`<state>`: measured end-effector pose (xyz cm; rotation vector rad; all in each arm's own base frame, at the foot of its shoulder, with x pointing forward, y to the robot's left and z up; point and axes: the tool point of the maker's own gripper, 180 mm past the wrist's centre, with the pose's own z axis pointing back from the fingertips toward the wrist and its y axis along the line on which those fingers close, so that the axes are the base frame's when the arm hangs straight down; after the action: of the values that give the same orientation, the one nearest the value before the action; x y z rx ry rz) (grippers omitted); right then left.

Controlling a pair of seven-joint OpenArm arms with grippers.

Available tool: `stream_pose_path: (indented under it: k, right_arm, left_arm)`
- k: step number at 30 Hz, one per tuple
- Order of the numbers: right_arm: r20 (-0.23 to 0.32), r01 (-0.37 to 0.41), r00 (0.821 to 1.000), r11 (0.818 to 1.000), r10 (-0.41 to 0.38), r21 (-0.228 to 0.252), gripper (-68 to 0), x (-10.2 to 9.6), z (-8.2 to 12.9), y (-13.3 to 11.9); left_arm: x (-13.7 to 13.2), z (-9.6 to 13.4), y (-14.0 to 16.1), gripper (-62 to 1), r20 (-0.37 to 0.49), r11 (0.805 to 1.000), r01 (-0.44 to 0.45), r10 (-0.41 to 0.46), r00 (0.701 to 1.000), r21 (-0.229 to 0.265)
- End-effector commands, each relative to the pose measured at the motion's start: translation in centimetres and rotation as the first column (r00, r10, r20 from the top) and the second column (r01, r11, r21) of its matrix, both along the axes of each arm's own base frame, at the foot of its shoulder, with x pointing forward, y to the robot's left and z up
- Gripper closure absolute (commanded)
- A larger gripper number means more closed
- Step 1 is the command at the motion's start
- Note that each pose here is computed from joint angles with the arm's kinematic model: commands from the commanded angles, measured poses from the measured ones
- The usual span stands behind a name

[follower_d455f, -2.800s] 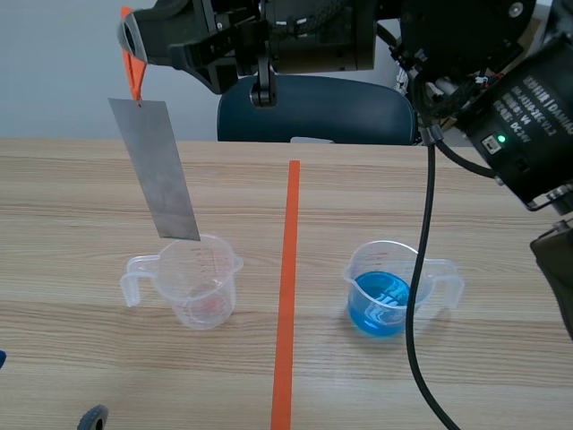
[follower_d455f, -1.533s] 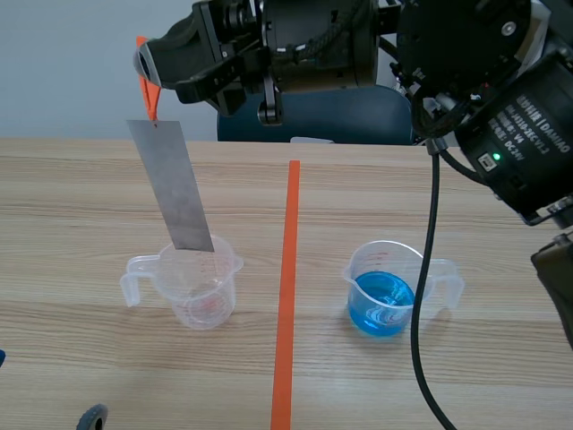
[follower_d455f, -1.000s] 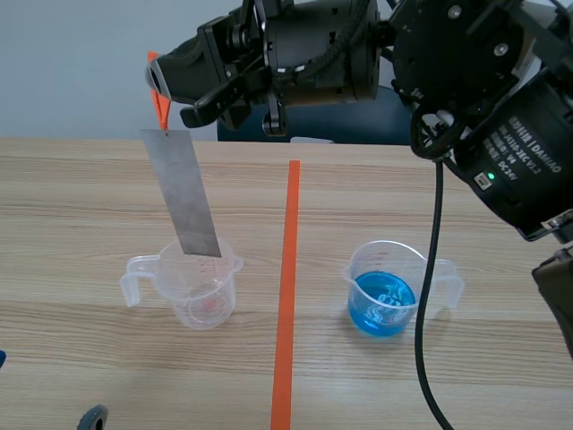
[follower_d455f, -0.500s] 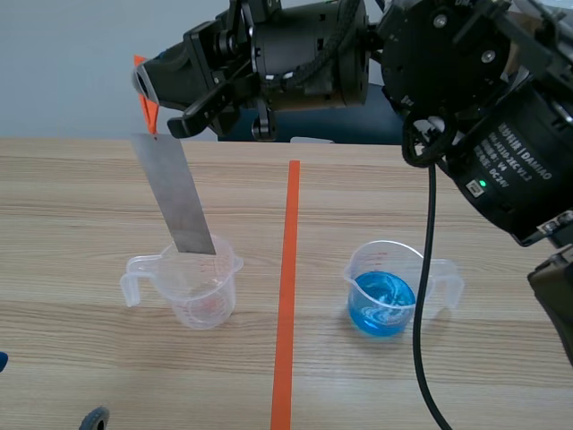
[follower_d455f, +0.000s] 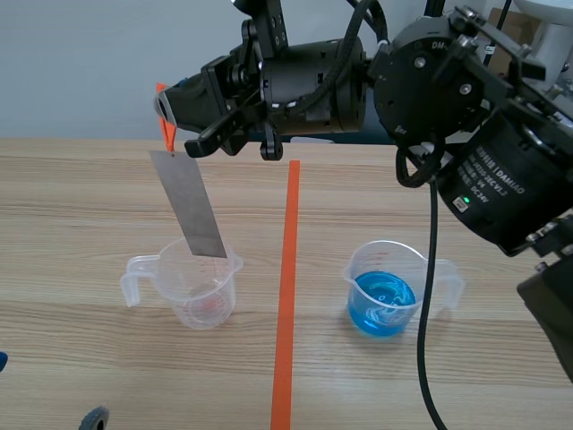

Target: Do the redox reaction experiment. put the plate into the left beaker

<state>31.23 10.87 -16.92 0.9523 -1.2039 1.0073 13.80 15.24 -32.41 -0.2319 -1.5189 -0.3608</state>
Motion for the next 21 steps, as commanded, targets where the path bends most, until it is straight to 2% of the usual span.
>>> stream_pose_path:
  k: [1,13,21]
  right_arm:
    - [0.020,-0.028,0.999,0.999,0.028,0.034,-0.2,-0.4,1.2,0.8]
    - [0.010,-0.032,0.999,0.999,0.032,-0.013,-0.2,-0.4,-1.5,1.4]
    - [0.041,-0.008,0.999,0.999,0.010,-0.042,-0.2,0.3,-2.7,1.1]
  left_arm:
    - [0.2,0.7,-0.1,-62.3,0.030,1.000,0.002,-0.002,1.000,-0.009]
    - [0.2,0.7,-0.1,-62.3,0.029,1.000,0.002,-0.002,1.000,-0.010]
    - [0.2,0.7,-0.1,-62.3,0.029,1.000,0.003,-0.002,1.000,-0.010]
